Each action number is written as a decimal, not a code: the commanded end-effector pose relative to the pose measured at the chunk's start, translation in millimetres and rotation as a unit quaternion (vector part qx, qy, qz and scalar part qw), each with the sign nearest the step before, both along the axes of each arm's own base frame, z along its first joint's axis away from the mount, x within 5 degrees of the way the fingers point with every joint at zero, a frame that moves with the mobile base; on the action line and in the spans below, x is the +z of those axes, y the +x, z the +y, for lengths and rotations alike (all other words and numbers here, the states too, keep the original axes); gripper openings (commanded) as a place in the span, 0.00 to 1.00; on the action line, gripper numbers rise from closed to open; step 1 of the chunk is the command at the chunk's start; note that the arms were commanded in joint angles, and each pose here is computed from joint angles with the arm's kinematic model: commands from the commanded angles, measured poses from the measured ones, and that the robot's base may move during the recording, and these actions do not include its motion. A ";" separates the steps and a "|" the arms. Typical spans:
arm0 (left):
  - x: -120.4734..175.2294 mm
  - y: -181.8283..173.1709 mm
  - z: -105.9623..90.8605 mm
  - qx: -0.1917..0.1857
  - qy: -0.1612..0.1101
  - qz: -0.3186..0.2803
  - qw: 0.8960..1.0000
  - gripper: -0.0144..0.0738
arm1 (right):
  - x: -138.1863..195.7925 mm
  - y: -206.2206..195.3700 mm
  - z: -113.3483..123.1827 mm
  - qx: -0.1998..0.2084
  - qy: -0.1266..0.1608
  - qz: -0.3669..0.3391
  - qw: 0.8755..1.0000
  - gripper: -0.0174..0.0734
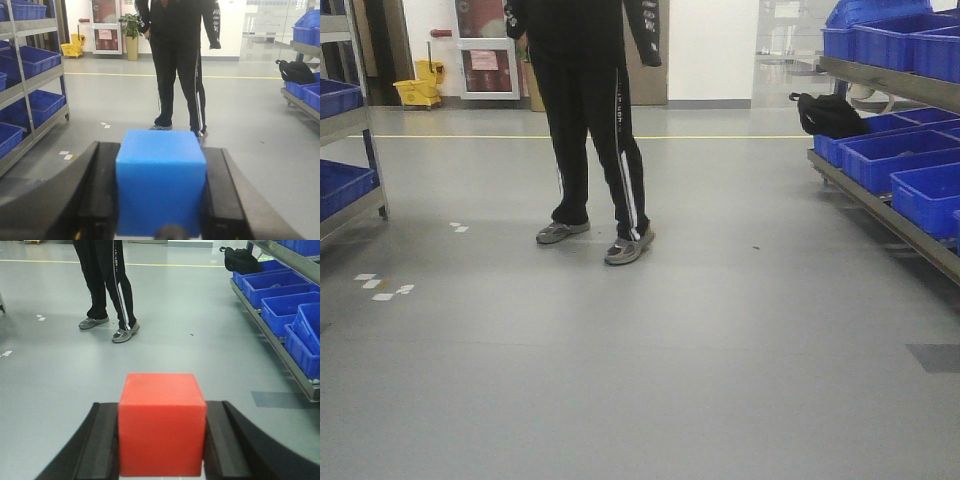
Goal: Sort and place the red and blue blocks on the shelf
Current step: 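Drive the base forward along the aisle of blue bins, then turn the base toward the shelf of blue bins, then approach the shelf, bringing both held cubes over the upper bins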
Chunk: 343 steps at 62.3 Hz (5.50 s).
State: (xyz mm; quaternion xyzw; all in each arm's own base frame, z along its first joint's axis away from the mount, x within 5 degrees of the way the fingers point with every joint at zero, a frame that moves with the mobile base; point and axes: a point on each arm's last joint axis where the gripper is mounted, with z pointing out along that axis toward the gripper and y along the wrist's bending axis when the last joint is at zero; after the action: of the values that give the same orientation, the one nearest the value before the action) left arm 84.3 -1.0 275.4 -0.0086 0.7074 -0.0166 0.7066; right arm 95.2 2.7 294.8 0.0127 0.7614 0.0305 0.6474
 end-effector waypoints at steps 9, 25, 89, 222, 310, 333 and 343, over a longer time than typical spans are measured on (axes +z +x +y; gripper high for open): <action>17.4 -0.5 0.0 0.000 0.000 -0.056 0.998 0.30 | 16.7 0.5 -1.7 -0.009 -0.004 -0.055 0.998 0.50; 17.4 -0.5 0.0 0.000 0.000 -0.056 0.998 0.30 | 16.7 0.5 -1.7 -0.009 -0.004 -0.055 0.998 0.50; 17.4 -0.5 0.0 0.000 0.000 -0.056 0.998 0.30 | 16.7 0.5 -1.7 -0.009 -0.004 -0.055 0.998 0.50; 17.4 -0.5 0.0 0.000 0.000 -0.056 0.998 0.30 | 16.8 0.5 -1.7 -0.009 -0.004 -0.055 0.998 0.50; 17.4 -0.5 0.0 0.000 0.000 -0.056 0.998 0.30 | 16.8 0.5 -1.7 -0.009 -0.004 -0.055 0.998 0.50; 17.4 -0.5 0.0 0.000 0.000 -0.056 0.998 0.30 | 16.8 0.5 -1.7 -0.009 -0.004 -0.055 0.998 0.50; 17.4 -0.5 0.0 0.000 0.000 -0.056 0.998 0.30 | 16.8 0.5 -1.7 -0.009 -0.004 -0.055 0.998 0.50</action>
State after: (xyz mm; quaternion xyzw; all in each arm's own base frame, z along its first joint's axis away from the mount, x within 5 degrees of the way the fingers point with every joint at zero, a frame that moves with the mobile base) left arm 84.3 -1.0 275.4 -0.0086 0.7074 -0.0166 0.7066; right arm 95.2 2.7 294.8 0.0127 0.7614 0.0305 0.6474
